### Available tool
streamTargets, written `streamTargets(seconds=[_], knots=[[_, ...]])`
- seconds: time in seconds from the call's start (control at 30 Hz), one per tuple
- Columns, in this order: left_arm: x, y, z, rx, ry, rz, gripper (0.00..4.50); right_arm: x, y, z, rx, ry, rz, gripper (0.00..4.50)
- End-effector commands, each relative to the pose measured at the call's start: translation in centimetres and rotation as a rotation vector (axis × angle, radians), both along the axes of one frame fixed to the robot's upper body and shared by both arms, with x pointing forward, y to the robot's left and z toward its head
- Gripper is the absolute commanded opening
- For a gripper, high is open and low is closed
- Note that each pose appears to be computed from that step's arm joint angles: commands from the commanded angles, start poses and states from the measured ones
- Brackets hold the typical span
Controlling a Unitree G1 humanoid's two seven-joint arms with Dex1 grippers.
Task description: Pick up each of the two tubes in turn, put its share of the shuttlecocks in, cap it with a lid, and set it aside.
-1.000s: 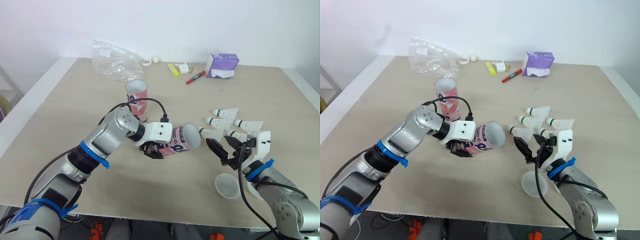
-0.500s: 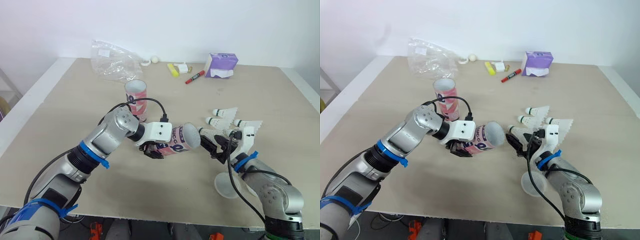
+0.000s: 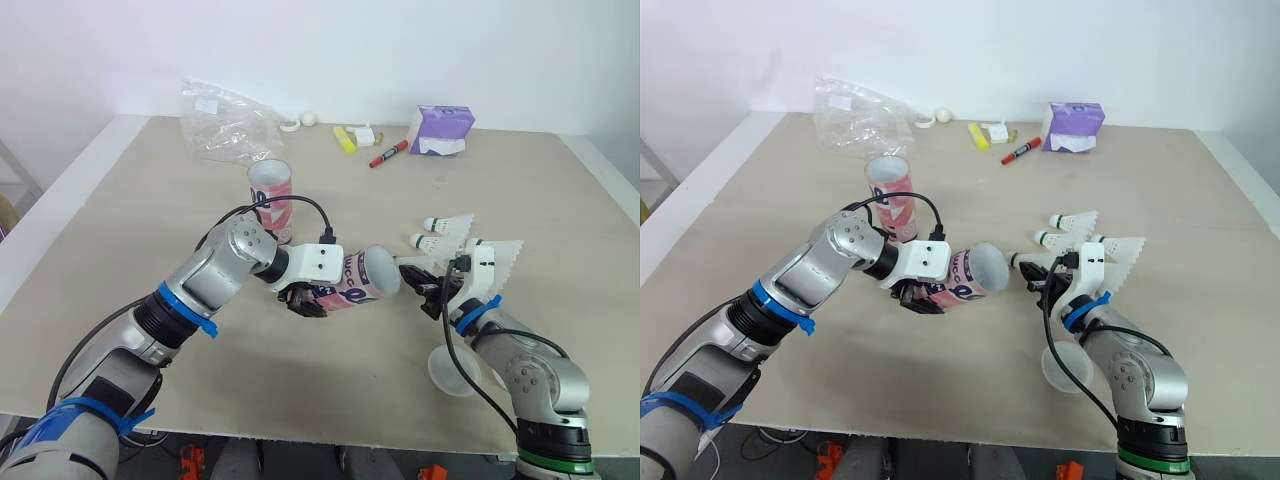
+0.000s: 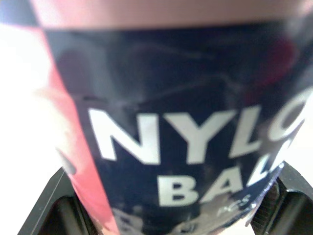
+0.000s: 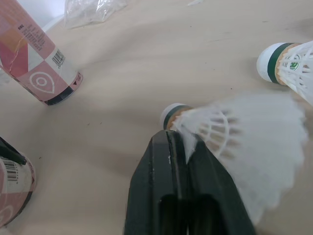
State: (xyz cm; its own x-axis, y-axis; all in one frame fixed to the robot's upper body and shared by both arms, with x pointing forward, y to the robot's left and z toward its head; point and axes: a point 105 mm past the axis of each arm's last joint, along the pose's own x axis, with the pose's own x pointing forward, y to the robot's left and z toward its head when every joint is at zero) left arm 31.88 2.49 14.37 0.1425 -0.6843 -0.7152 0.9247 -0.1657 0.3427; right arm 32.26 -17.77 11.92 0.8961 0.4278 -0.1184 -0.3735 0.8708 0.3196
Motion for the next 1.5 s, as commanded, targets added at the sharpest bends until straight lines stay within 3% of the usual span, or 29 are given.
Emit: streamTargets(seconds=[0.03, 0.13, 0.23, 0.33, 0.5, 0.7, 1.17, 1.33, 1.5], knots=[[0.3, 0.0, 0.1, -0.003, -0.031, 0.019, 3.37, 0.1, 0.1, 1.8, 0.007, -0.076, 0.012, 0.07], [0.3, -0.1, 0.1, -0.002, -0.03, 0.017, 3.37, -0.3, 0.2, 2.4, -0.035, -0.103, 0.03, 0.07], [0.3, -0.1, 0.0, 0.0, -0.028, 0.015, 3.37, -1.6, 0.7, 4.6, -0.233, -0.198, 0.117, 0.07], [0.4, 0.0, -0.1, 0.003, -0.025, 0.015, 3.37, -3.3, 0.6, 10.0, -0.474, -0.446, 0.207, 0.07], [0.4, 0.0, -0.2, 0.002, -0.025, 0.015, 3.37, -6.9, 2.1, 14.2, -0.814, -0.724, 0.479, 0.07], [0.5, 0.0, -0.3, 0.004, -0.022, 0.013, 3.37, -9.8, 4.0, 13.0, -0.908, -0.751, 0.733, 0.07], [0.5, -0.2, -0.4, 0.005, -0.02, 0.006, 3.37, -9.2, 5.0, 10.5, -0.94, -0.731, 0.79, 0.07], [0.5, -0.4, -0.4, 0.003, -0.021, 0.004, 3.37, -9.3, 5.1, 11.0, -0.887, -0.713, 0.787, 1.83], [0.6, -0.3, -0.4, 0.003, -0.021, 0.004, 3.37, -9.1, 3.6, 12.5, -0.791, -0.688, 0.672, 4.21]])
